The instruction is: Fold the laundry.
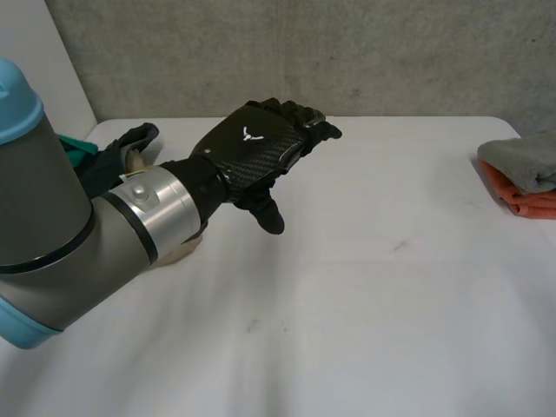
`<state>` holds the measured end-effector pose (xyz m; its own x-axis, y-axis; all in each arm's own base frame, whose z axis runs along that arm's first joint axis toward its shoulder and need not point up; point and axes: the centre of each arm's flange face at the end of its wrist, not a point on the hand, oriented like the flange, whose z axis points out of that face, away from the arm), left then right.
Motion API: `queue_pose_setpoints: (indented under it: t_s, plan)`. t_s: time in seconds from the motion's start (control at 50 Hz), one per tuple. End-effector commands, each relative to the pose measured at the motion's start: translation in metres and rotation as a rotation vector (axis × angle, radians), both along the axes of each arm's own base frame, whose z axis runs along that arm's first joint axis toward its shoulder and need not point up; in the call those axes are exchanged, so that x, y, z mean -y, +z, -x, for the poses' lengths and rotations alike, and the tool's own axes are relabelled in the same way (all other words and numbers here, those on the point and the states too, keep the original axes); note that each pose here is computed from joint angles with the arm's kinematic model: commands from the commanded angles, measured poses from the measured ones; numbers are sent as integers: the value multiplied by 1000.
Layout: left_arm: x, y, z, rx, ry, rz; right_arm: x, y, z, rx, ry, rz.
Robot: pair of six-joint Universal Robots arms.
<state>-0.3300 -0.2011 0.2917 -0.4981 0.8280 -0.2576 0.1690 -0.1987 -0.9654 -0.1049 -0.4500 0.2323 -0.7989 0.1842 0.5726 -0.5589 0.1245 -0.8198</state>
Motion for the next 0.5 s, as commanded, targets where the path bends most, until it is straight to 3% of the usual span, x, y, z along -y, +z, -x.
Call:
queue_pose_setpoints:
  t_s: [0.02, 0.14, 0.24, 0.3, 0.4, 0.5]
  plan:
    - [1, 8, -2, -14, 7, 26, 9, 73, -28, -207, -101, 230]
    - [9, 14, -7, -27, 51, 49, -20, 114, -128, -45, 195, 447]
    - [48, 17, -28, -49, 247, 112, -80, 98, -235, 63, 640, 463]
    - [69, 14, -38, -46, 329, 141, -112, 68, -275, 85, 813, 402]
    - [130, -32, -80, 138, 503, 150, -157, 22, -323, 124, 971, 254]
    - [150, -87, -101, 406, 524, 155, -172, -14, -329, 138, 950, 74]
